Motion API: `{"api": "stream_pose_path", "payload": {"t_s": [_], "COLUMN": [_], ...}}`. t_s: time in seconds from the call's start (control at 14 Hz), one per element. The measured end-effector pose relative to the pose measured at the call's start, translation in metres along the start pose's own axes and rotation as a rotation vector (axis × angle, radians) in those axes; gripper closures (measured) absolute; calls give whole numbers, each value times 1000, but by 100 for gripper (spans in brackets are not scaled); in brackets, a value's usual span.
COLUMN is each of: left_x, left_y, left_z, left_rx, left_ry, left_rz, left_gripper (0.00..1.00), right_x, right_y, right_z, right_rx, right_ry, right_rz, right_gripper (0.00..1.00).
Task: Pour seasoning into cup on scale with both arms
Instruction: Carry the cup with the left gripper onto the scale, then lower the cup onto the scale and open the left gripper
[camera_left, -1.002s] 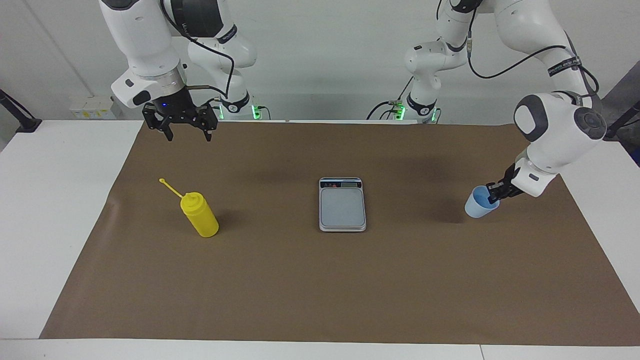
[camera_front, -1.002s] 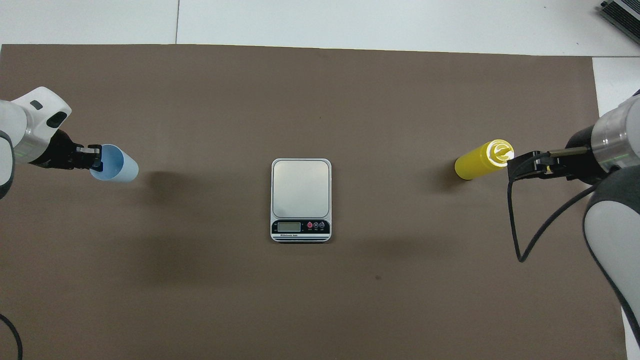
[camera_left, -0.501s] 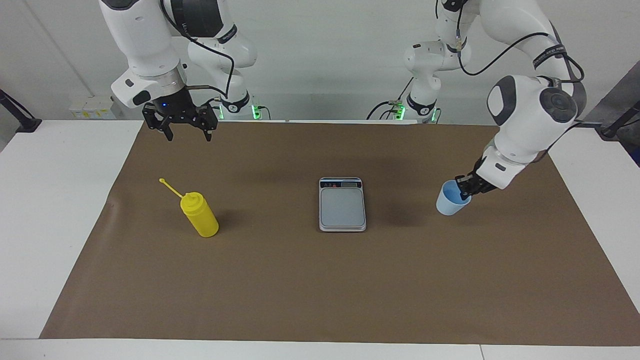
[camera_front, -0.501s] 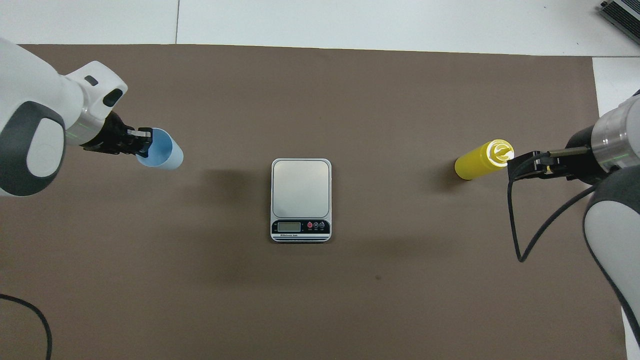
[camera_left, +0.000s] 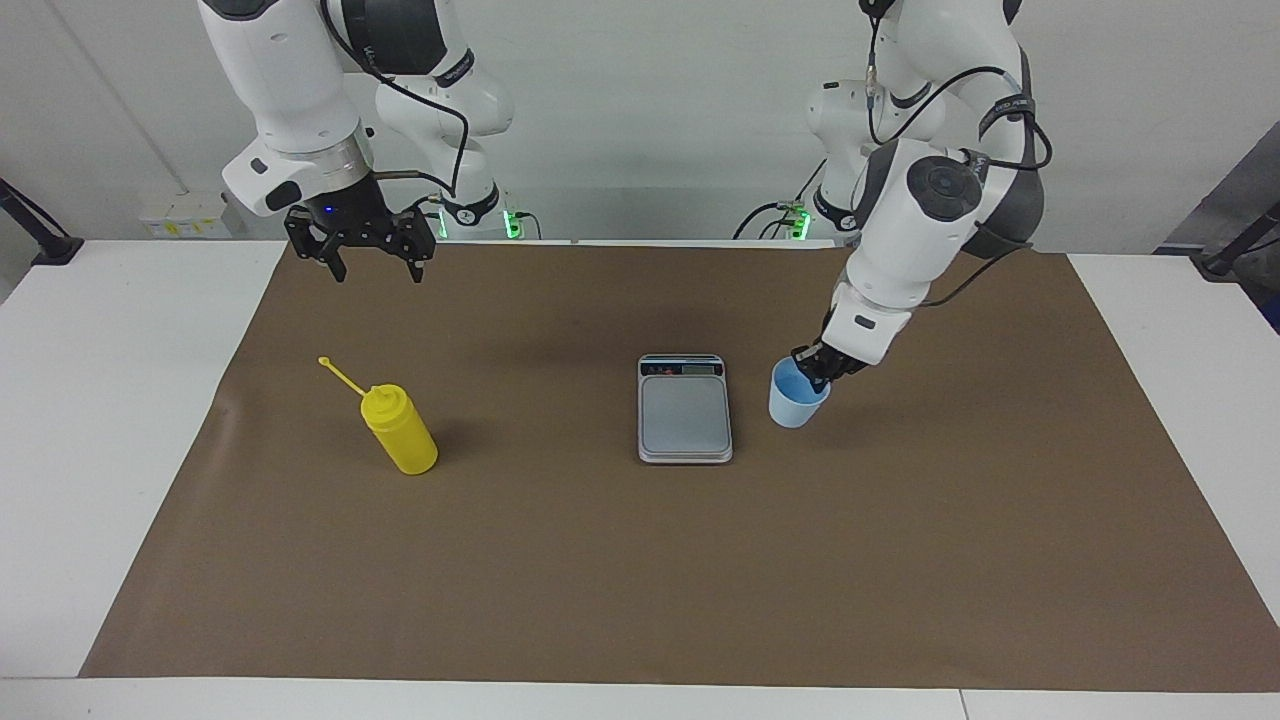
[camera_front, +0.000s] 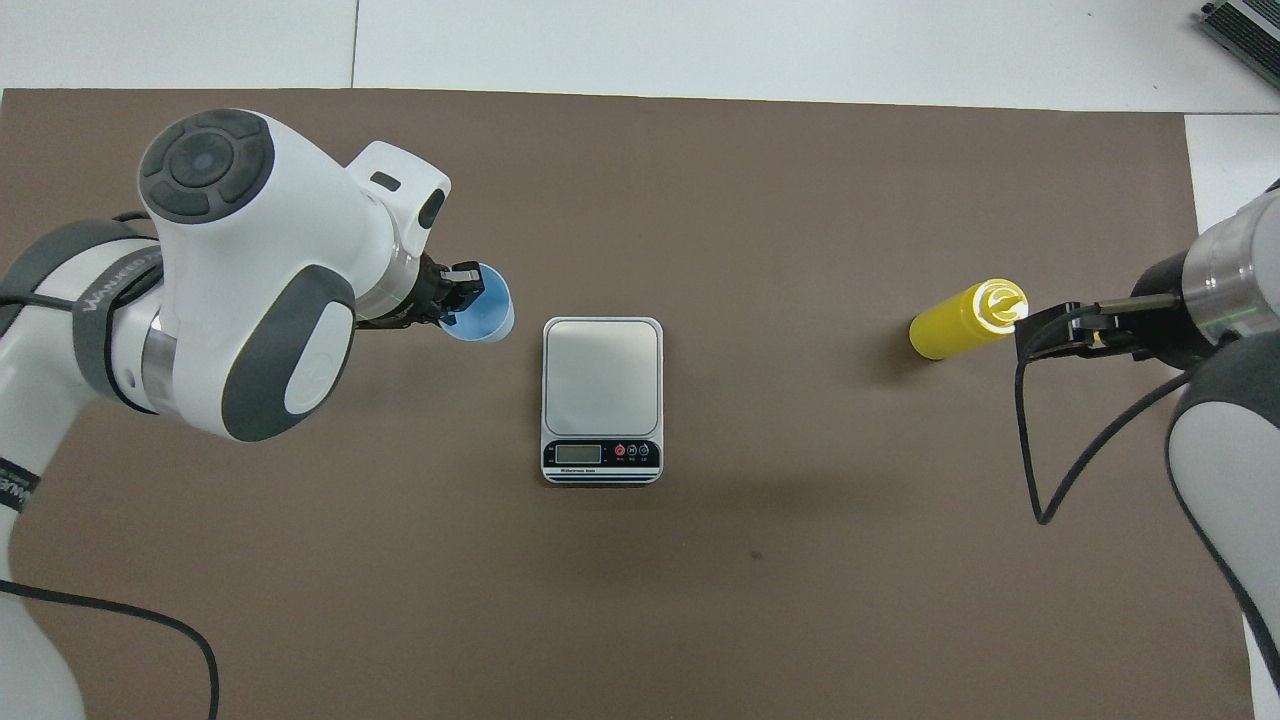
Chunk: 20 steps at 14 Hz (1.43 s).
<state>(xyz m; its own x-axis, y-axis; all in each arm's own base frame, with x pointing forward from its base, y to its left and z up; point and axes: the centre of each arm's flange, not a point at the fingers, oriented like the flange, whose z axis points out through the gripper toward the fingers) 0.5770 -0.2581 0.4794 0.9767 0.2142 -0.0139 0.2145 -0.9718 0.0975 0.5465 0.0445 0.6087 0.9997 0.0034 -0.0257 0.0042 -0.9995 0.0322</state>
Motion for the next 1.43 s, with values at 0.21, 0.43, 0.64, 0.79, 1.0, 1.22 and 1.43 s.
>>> {"api": "stream_pose_path", "payload": {"t_s": [0.21, 0.43, 0.64, 0.79, 1.0, 1.22, 1.43], "left_x": [-16, -37, -57, -70, -83, -82, -82], "left_y": [36, 69, 86, 89, 93, 95, 94], "left_z": [19, 46, 61, 76, 92, 93, 93], "left_rx": [-22, -22, 2, 34, 47, 34, 34], "left_ry": [11, -8, -20, -33, -35, -21, -20], "left_rz": [-32, -42, -28, -9, -1, -7, -8], "left_gripper": [97, 97, 97, 97, 97, 97, 97], "right_x": [0, 0, 0, 0, 0, 0, 0], "right_y": [0, 0, 0, 0, 0, 0, 0], "right_z": [0, 0, 0, 0, 0, 0, 0], "right_rx": [0, 0, 0, 0, 0, 0, 0], "right_ry": [0, 0, 0, 0, 0, 0, 0], "right_rz": [0, 0, 0, 0, 0, 0, 0], "right_gripper": [0, 0, 0, 0, 0, 0, 0]}}
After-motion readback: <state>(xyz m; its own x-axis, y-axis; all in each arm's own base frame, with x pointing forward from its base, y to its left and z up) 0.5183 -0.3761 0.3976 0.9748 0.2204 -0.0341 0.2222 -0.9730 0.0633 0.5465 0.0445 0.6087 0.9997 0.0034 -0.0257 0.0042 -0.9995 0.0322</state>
